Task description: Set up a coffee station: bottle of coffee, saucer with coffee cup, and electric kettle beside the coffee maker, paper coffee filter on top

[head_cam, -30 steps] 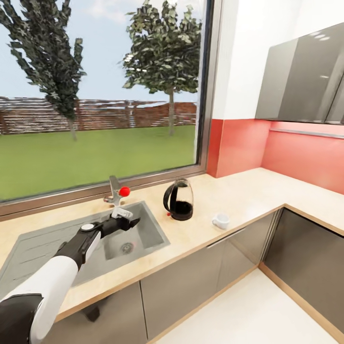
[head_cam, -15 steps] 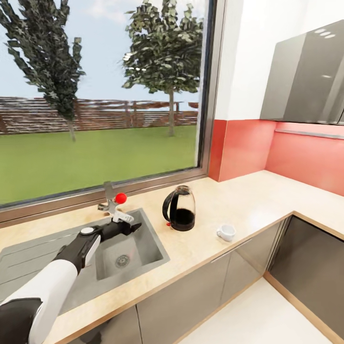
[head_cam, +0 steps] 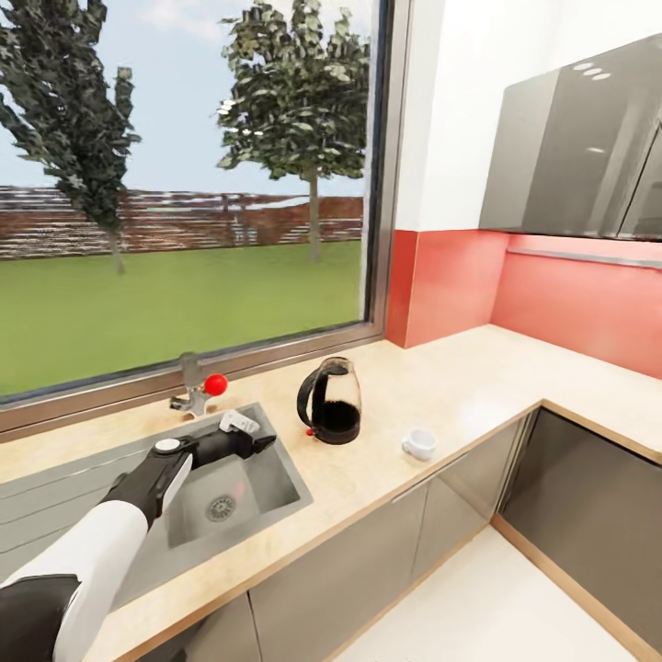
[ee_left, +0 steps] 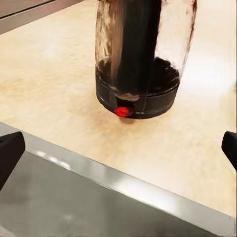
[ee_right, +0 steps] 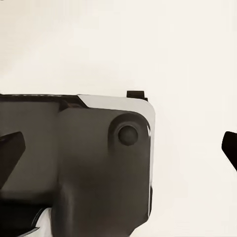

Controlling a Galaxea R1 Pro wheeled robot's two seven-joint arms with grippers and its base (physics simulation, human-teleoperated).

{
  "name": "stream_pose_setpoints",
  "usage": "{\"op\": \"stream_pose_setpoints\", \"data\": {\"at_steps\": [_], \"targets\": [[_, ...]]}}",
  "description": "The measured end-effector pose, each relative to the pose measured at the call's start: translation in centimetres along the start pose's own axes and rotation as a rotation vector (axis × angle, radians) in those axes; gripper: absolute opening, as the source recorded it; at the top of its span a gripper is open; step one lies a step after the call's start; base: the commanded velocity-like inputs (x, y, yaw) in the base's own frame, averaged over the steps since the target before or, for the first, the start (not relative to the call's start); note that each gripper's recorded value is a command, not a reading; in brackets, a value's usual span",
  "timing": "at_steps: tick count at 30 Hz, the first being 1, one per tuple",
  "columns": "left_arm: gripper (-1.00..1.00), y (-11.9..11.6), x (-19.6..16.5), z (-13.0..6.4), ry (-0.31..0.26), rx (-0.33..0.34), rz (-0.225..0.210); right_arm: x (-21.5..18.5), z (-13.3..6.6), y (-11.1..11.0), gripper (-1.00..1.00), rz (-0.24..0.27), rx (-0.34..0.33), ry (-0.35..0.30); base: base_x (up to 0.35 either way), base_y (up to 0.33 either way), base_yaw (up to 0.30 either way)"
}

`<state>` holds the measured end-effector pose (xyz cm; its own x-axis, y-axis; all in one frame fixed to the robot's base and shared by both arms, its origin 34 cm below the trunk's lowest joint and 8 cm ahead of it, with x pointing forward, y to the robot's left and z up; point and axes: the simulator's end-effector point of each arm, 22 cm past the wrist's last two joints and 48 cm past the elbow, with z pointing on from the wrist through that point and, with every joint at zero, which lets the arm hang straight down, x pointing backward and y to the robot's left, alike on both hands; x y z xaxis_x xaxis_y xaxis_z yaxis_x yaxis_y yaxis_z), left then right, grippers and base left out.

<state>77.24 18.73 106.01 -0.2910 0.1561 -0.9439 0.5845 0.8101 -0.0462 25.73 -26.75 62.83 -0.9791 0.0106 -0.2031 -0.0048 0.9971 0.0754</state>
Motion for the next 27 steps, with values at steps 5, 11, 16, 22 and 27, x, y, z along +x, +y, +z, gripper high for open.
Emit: {"op": "stream_pose_setpoints", "data": {"at_steps": [5, 11, 16, 22, 27], "targets": [[1.0, 0.01, 0.0, -0.01, 0.0, 0.0, 0.0, -0.02, 0.0, -0.01, 1.0, -0.001, 0.001, 0.0, 0.0, 0.0, -0.085], [1.0, 0.09, 0.0, -0.05, 0.0, -0.001, 0.0, -0.03, 0.01, 0.08, 1.0, -0.001, 0.0, -0.001, 0.0, -0.001, -0.005], [1.0, 0.13, 0.0, -0.08, -0.001, -0.002, 0.0, -0.04, 0.01, 0.08, 1.0, 0.001, 0.0, -0.001, 0.0, -0.092, 0.0], [1.0, 0.3, 0.06, -0.18, 0.001, -0.005, 0.0, -0.02, 0.01, 0.06, 1.0, -0.003, 0.0, 0.0, 0.001, -0.041, 0.0], [1.0, 0.3, 0.09, -0.24, 0.0, -0.006, -0.001, -0.01, -0.01, 0.01, 1.0, -0.006, 0.0, 0.0, 0.124, -0.04, 0.0]]}}
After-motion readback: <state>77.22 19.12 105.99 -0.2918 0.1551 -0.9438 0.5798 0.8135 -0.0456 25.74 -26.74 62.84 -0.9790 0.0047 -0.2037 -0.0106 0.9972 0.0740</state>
